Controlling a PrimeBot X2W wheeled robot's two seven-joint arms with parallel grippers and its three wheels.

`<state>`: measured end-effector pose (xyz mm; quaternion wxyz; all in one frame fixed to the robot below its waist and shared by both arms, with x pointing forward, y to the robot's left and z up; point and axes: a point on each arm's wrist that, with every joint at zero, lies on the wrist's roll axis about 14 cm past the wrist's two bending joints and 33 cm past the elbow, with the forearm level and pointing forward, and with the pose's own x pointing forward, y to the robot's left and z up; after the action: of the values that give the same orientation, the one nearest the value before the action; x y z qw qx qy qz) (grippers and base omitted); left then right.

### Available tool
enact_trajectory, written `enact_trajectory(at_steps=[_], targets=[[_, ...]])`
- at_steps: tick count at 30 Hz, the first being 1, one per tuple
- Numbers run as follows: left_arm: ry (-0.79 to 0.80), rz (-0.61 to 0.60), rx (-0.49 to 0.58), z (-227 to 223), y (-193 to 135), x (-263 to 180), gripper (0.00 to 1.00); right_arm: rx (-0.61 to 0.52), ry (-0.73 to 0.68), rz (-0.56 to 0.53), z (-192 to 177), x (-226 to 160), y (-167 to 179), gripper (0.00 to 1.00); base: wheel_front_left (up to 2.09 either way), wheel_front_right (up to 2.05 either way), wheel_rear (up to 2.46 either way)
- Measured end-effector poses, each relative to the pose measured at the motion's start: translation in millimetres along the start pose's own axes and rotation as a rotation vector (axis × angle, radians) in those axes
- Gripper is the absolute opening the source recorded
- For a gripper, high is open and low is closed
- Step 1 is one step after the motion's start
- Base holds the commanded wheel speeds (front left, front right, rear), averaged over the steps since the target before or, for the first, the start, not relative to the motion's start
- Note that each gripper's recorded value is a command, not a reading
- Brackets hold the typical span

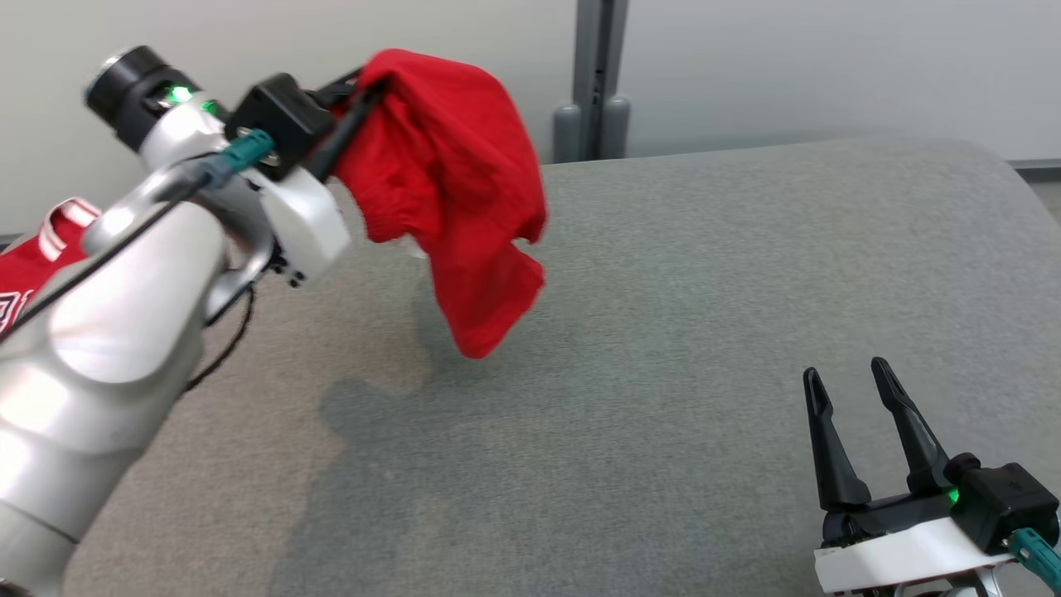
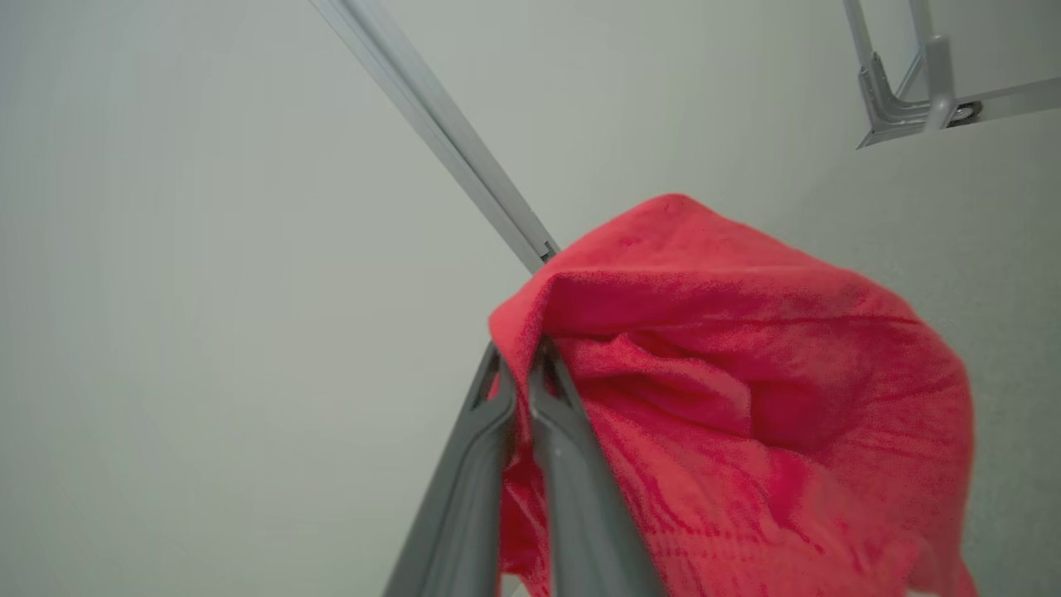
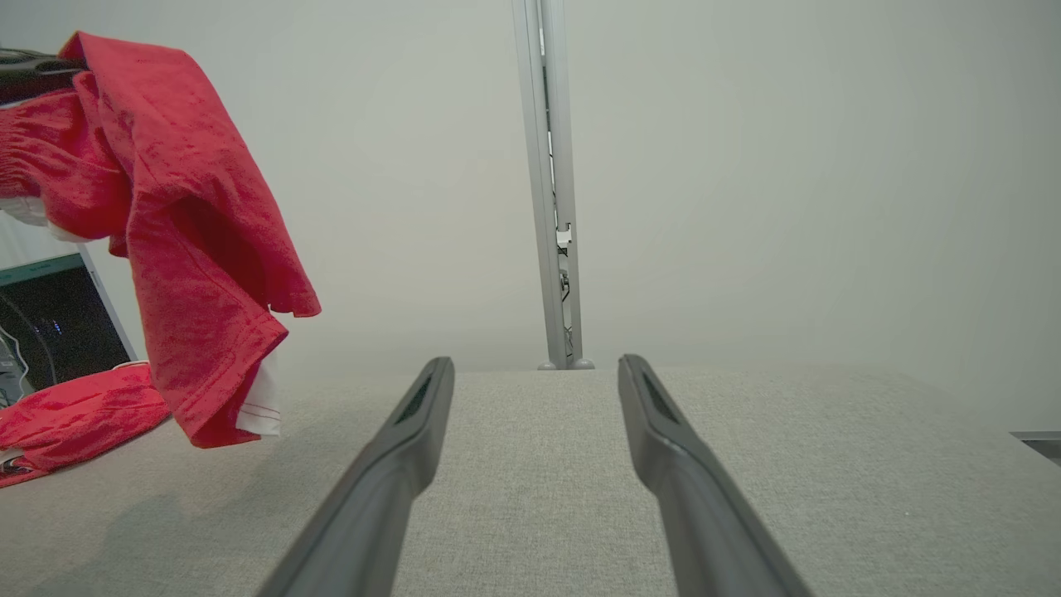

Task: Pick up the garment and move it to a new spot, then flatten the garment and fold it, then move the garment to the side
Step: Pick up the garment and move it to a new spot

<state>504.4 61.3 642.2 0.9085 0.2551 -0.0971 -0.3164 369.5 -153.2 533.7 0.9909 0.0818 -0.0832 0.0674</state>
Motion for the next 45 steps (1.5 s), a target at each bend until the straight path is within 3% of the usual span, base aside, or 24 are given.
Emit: enact_trajectory(at_steps=[5, 10, 15, 21, 29, 30, 31, 32, 33, 45], targets=[[-0.167, -0.094, -0.057, 39, -52, 32, 0.0, -0.014, -0.007, -0.062, 5, -12, -19, 1.0, 0.0, 0.0, 0.0], [-0.262, -0.111, -0.144, 56, -91, 56, 0.0, -0.011, 0.009, -0.09, 1, -15, -27, 1.0, 0.0, 0.0, 0.0], [-0.223, -0.177, -0.196, 30, -143, 65, 0.0, -0.002, 0.02, -0.106, -4, -11, -32, 1.0, 0.0, 0.0, 0.0], [-0.037, -0.277, -0.221, -48, -198, 50, 0.0, -0.007, 0.045, -0.146, -11, -12, -45, 1.0, 0.0, 0.0, 0.0], [0.148, -0.284, -0.26, -108, -213, 26, 0.0, -0.008, 0.053, -0.154, -14, -11, -48, 1.0, 0.0, 0.0, 0.0], [0.164, -0.279, -0.263, -112, -213, 23, 0.33, -0.007, 0.051, -0.15, -14, -11, -47, 1.0, 0.0, 0.0, 0.0], [0.17, -0.275, -0.27, -113, -213, 22, 0.58, -0.006, 0.05, -0.147, -14, -10, -46, 1.0, 0.0, 0.0, 0.0], [0.177, -0.266, -0.276, -114, -211, 21, 0.96, -0.004, 0.048, -0.142, -13, -9, -45, 1.0, 0.0, 0.0, 0.0], [0.183, -0.259, -0.284, -115, -210, 20, 1.0, -0.003, 0.045, -0.138, -13, -8, -44, 1.0, 0.0, 0.0, 0.0], [0.143, -0.104, -0.425, -98, -176, 4, 1.0, -0.004, 0.017, -0.098, -5, -3, -32, 1.0, 0.0, 0.0, 0.0]])
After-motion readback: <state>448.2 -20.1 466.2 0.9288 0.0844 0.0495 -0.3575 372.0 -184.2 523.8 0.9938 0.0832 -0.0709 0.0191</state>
